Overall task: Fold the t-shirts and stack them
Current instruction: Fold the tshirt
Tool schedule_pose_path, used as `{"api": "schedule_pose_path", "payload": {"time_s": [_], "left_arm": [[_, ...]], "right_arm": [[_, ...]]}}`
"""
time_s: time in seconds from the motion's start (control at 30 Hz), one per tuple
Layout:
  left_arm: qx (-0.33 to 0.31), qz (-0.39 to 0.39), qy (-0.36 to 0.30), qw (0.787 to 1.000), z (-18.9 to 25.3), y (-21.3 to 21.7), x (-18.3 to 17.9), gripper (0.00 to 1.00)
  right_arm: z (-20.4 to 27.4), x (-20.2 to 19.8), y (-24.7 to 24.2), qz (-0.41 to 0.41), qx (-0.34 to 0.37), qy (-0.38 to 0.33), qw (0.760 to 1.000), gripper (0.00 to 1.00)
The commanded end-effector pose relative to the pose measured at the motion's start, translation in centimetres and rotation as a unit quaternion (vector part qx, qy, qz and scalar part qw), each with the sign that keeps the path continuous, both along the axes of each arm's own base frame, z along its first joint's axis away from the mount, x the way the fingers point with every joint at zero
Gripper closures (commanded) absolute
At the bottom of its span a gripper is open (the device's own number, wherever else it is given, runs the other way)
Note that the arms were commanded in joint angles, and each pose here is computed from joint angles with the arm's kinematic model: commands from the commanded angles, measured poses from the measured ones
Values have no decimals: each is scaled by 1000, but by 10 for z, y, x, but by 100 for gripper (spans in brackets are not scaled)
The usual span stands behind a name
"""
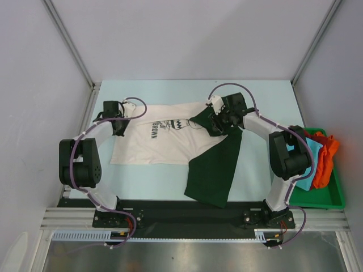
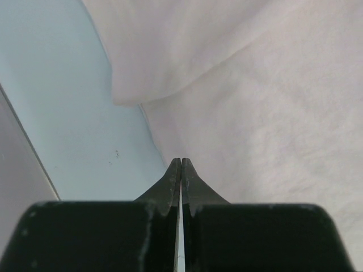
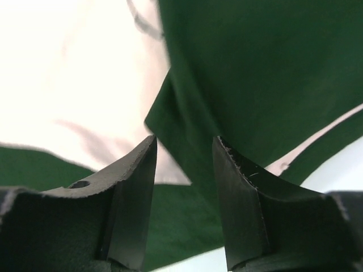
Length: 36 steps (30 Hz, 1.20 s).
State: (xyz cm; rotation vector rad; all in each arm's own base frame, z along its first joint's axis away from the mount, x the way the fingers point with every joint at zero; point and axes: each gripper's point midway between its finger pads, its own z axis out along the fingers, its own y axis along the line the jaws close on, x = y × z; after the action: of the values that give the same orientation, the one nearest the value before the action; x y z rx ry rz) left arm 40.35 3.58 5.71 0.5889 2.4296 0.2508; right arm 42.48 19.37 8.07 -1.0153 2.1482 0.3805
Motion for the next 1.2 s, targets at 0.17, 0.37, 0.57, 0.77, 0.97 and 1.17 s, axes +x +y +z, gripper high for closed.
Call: {"api": "schedule_pose_path", "payload": {"time_s": [0.17,0.37,0.57,0.77,0.97,1.17], "left_arm": [[-95,-15,19,995,16,-54,-6,100],[-86,-36,32,995,1,-73,-15,100],[-80,-47,57,994,-17,-81,-30,98],[-77,-44,69,994,-25,-79,-42,97],[-77,-44,76,993,-30,-79,-46,97],[-74,-44,81,993,-34,-79,-45,97]], "right_arm": [[5,-37,-1,113,-33,-16,993,50],[0,-43,3,117,-31,-5,993,48],[-11,-29,12,111,-29,5,993,45],[-18,-8,17,97,-33,5,995,44],[-29,2,20,92,-39,12,995,45],[-30,8,19,80,-43,14,996,74]]}}
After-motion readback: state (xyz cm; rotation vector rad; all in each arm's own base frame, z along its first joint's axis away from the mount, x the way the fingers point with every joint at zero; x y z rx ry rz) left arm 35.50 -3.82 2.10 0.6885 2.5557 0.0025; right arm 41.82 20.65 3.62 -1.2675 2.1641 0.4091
